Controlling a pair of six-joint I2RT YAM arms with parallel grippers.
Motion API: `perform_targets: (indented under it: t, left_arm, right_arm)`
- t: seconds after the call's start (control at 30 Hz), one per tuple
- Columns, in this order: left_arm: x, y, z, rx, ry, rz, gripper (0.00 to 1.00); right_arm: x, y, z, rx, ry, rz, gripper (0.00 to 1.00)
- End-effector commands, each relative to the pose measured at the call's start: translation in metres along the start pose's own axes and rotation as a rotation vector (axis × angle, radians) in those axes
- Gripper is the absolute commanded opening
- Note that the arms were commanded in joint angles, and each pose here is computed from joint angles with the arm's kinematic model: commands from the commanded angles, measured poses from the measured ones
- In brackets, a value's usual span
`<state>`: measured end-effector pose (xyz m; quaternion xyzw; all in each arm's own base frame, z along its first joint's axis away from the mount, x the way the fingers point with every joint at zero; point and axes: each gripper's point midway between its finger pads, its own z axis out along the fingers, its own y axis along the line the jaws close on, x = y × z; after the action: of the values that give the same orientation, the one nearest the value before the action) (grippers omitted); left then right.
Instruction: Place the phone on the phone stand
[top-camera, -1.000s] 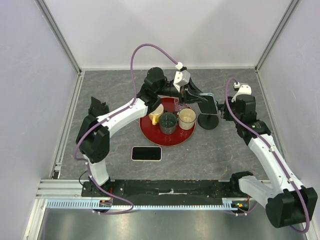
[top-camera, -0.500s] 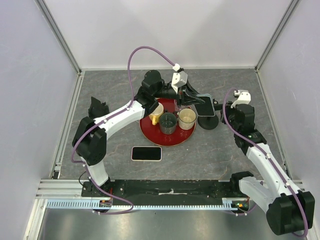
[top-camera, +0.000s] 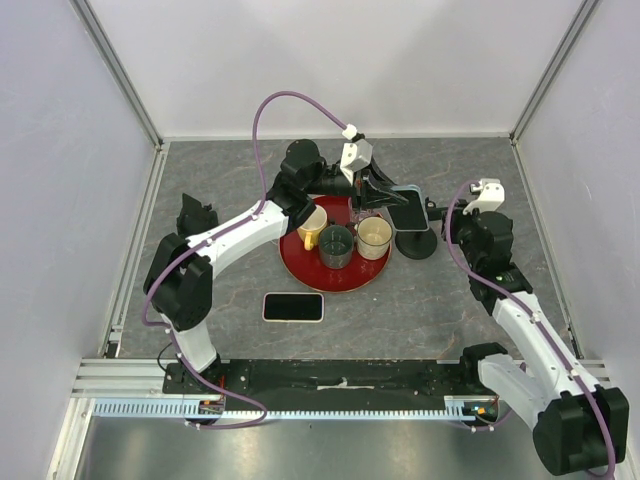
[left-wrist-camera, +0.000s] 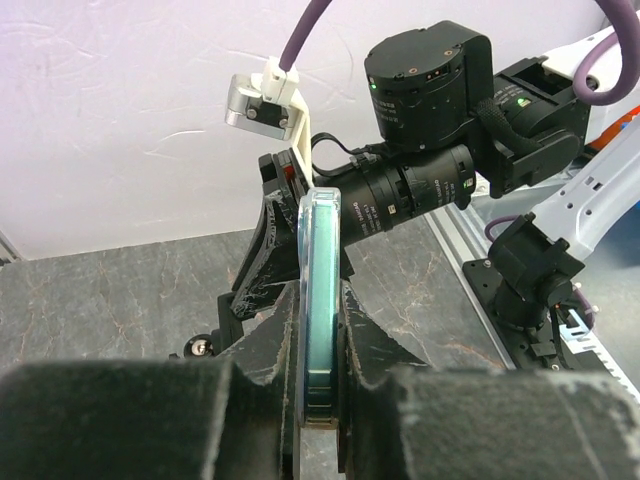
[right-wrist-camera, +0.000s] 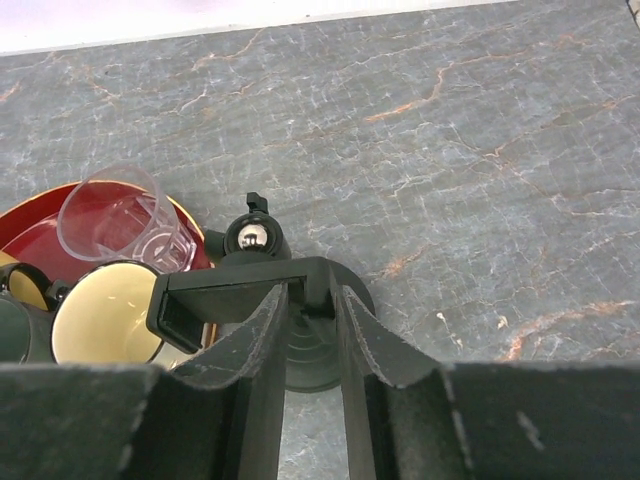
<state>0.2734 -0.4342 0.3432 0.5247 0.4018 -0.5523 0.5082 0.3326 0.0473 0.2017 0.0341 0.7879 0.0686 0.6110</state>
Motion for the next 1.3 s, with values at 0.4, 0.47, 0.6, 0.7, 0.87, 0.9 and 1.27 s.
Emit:
perform_targets:
  t: [0.4,0.47,0.6,0.7,0.87,0.9,1.27]
  left_arm:
    - [-0.045,-0.013,-0.002,0.078,-0.065,0.106,0.02]
    - [-0.044,-0.015,-0.001,0.106,-0.060,0.101,0.02]
    - [-0.037,-0.016,0.004,0.200,-0.039,0.085,0.02]
    - [-0.038,-0.016,0.005,0.222,-0.039,0.056,0.02]
    - [-0.038,-0.014,0.005,0.216,-0.051,0.059,0.02]
    - [-0.037,-0.014,0.004,0.211,-0.050,0.055,0.02]
    - [-0.030,-0.017,-0.002,0.207,-0.036,0.061,0.02]
  right_arm:
    - [-0.002,0.015,0.011,-0.089,-0.037,-0.033,0.00]
    - [-0.001,0.015,0.012,-0.091,-0.034,-0.035,0.00]
    - [0.001,0.017,0.013,-0.101,-0.025,-0.037,0.00]
    - [0.002,0.017,0.012,-0.102,-0.020,-0.036,0.00]
    - [0.008,0.010,0.012,-0.060,0.009,-0.024,0.19]
    - [0.007,0.009,0.011,-0.059,0.005,-0.024,0.22]
    - [0.013,-0.001,0.011,-0.012,0.003,-0.044,0.37]
